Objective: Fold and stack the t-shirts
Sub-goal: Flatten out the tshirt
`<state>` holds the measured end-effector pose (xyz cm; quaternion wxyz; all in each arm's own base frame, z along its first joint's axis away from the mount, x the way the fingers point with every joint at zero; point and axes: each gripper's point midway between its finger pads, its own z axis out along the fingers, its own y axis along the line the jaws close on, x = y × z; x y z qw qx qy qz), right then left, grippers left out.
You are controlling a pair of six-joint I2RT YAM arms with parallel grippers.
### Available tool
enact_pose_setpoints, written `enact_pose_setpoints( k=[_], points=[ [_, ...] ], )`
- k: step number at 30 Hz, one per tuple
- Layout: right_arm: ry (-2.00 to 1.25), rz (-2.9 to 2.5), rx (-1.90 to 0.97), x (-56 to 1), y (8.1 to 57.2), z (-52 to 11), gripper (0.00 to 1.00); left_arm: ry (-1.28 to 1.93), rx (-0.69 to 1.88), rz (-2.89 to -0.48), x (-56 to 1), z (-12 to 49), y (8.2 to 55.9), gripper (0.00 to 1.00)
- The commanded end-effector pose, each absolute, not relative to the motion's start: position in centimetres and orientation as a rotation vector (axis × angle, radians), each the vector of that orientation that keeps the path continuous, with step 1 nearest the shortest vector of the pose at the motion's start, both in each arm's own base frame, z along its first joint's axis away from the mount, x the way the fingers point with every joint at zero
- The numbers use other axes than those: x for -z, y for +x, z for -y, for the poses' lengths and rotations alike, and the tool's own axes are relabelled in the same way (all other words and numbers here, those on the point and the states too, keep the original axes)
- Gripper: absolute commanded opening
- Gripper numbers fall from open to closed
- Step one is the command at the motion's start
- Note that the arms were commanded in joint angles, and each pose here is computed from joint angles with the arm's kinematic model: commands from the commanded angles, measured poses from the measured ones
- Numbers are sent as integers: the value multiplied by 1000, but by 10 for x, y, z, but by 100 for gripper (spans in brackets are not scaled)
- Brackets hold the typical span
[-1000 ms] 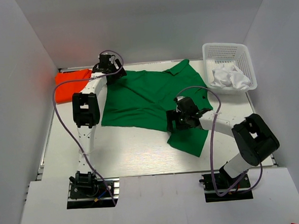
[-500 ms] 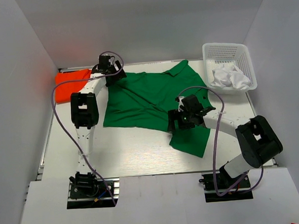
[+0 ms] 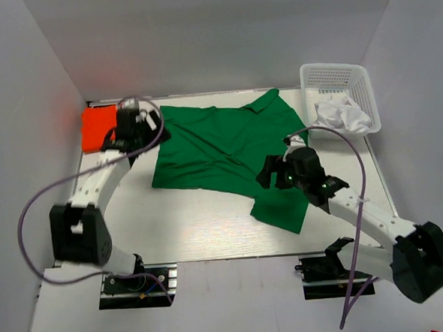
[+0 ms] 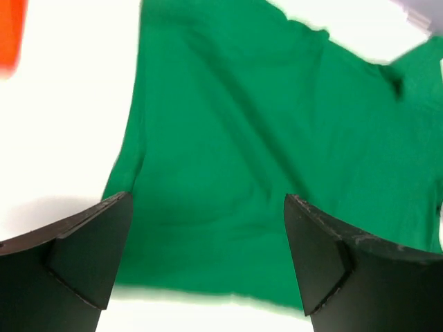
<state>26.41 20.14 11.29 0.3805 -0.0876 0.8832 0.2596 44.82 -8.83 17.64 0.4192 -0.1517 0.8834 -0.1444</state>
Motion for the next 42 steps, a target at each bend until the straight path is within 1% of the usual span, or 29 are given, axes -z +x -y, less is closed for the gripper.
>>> enact_pose_setpoints(
  k=[1,2,3,6,10,16,18,21,23,26,28,29,31,32,33,34,35,36,38,39,41,42],
  points=[
    [131,-2099,-538,-128,291,-167,90,-530,329,-2277,-130,75,385,100],
    [206,-2100,-540,-127,291,-163,90,-548,347,-2224,-142,69,374,100],
    [210,-2098,-535,-126,290,-161,90,-559,328,-2271,-119,67,354,100],
    [159,-2132,-497,-124,287,-158,90,-662,262,-2278,-102,54,322,100],
    [199,-2213,-405,-106,280,-145,90,-742,231,-2297,-71,43,299,100],
    [169,-2264,-394,-100,273,-144,90,-769,192,-2326,-61,41,307,100],
    [170,-2286,-379,-94,270,-142,90,-784,142,-2340,-54,36,311,100],
    [175,-2298,-373,-91,267,-142,90,-798,87,-2345,-51,30,317,93],
    [197,-2307,-355,-89,267,-139,90,-801,77,-2361,-46,31,320,85],
    [193,-2319,-359,-89,265,-140,90,-801,76,-2366,-39,32,325,85],
    [177,-2332,-374,-89,263,-142,90,-785,71,-2394,-31,33,327,81],
    [175,-2347,-367,-87,261,-141,90,-783,84,-2399,-31,35,327,81],
    [165,-2362,-356,-87,259,-140,90,-786,72,-2420,-24,35,328,73],
    [165,-2368,-348,-87,258,-139,90,-787,67,-2427,-24,35,329,66],
    [166,-2381,-327,-86,255,-136,90,-785,78,-2431,-24,37,328,50],
    [173,-2397,-309,-85,252,-133,90,-772,86,-2448,-21,39,327,44],
    [174,-2403,-296,-84,250,-131,90,-759,88,-2444,-22,39,329,36],
    [192,-2433,-276,-81,243,-126,90,-755,110,-2462,-19,42,325,23],
    [207,-2464,-253,-77,236,-122,90,-745,103,-2473,-13,42,323,6],
    [202,-2500,-231,-74,227,-118,90,-747,97,-2483,-10,41,319,0],
    [217,-2567,-206,-68,213,-114,90,-748,92,-2492,-9,41,317,0],
    [236,-2644,-156,-61,196,-105,90,-752,81,-2511,-9,40,313,0]
  ],
)
